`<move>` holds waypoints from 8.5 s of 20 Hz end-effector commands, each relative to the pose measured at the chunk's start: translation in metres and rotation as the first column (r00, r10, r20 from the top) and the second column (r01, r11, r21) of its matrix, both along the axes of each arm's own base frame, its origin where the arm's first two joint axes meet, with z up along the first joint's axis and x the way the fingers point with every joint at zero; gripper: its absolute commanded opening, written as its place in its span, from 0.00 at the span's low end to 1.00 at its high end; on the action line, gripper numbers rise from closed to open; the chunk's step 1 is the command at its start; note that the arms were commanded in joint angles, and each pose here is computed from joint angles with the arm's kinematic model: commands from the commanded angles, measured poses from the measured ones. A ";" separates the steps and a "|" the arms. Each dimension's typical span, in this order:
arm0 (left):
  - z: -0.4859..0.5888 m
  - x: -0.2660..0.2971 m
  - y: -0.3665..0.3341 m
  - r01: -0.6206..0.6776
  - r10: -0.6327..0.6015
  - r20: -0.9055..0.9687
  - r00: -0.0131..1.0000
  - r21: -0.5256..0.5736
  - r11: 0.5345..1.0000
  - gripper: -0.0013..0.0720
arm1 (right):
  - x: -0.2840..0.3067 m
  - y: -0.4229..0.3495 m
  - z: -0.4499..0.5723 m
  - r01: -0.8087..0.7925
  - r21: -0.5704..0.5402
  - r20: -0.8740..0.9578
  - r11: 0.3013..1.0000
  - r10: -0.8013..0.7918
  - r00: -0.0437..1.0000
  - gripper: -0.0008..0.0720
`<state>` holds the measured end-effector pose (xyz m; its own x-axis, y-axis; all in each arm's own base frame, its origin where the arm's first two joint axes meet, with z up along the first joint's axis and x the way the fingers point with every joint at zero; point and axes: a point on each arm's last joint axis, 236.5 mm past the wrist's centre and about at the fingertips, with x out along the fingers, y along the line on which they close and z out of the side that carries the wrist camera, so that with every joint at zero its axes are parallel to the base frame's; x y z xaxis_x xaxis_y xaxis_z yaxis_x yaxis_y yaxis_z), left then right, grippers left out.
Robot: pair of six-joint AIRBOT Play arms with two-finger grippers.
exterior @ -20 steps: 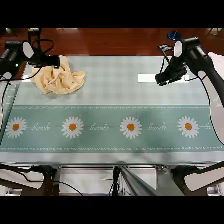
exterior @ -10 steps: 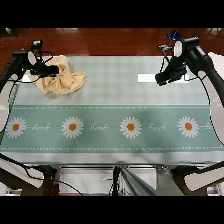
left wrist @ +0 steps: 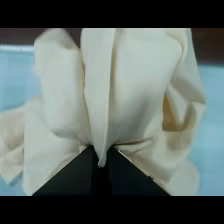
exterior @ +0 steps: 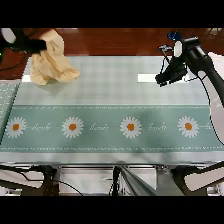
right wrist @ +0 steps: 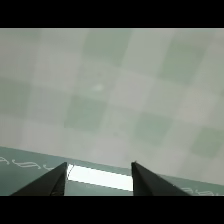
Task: Fold the shirts.
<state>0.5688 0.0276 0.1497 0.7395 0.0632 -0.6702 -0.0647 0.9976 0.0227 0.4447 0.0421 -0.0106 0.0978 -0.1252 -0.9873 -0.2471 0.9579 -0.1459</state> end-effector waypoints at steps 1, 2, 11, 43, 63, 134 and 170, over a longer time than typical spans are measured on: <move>0.136 -0.031 -0.022 0.040 -0.040 0.255 0.966 0.003 0.999 0.06 | -0.023 -0.006 0.000 0.009 -0.025 -0.099 1.000 -0.012 0.995 0.68; 0.163 -0.046 -0.031 0.057 -0.055 0.305 0.951 0.005 0.998 0.06 | -0.033 -0.010 0.001 0.014 -0.043 -0.138 0.999 -0.020 0.990 0.68; 0.270 -0.169 -0.151 0.343 -0.306 0.472 0.826 0.010 0.939 0.06 | -0.058 -0.042 0.044 0.063 -0.124 -0.142 0.990 -0.081 0.987 0.60; -0.047 -0.159 -0.232 0.549 -0.482 -0.492 0.725 -0.010 0.836 0.77 | -0.047 -0.086 0.130 0.269 0.265 0.152 0.926 -0.316 0.937 0.60; -0.205 -0.254 -0.277 0.165 -0.671 -0.415 0.615 -0.764 0.624 1.00 | -0.043 -0.078 0.132 0.245 0.297 0.165 0.923 -0.302 0.939 0.60; 0.260 -0.401 -0.153 0.572 -0.493 0.387 0.780 -0.120 0.811 0.05 | -0.239 -0.051 0.360 0.118 0.352 0.685 0.929 -0.342 0.643 0.04; -0.220 -0.195 -0.145 0.215 -0.373 -0.331 0.867 -0.426 0.879 0.06 | -0.025 -0.021 -0.074 0.413 0.472 0.044 0.779 -0.489 0.871 0.05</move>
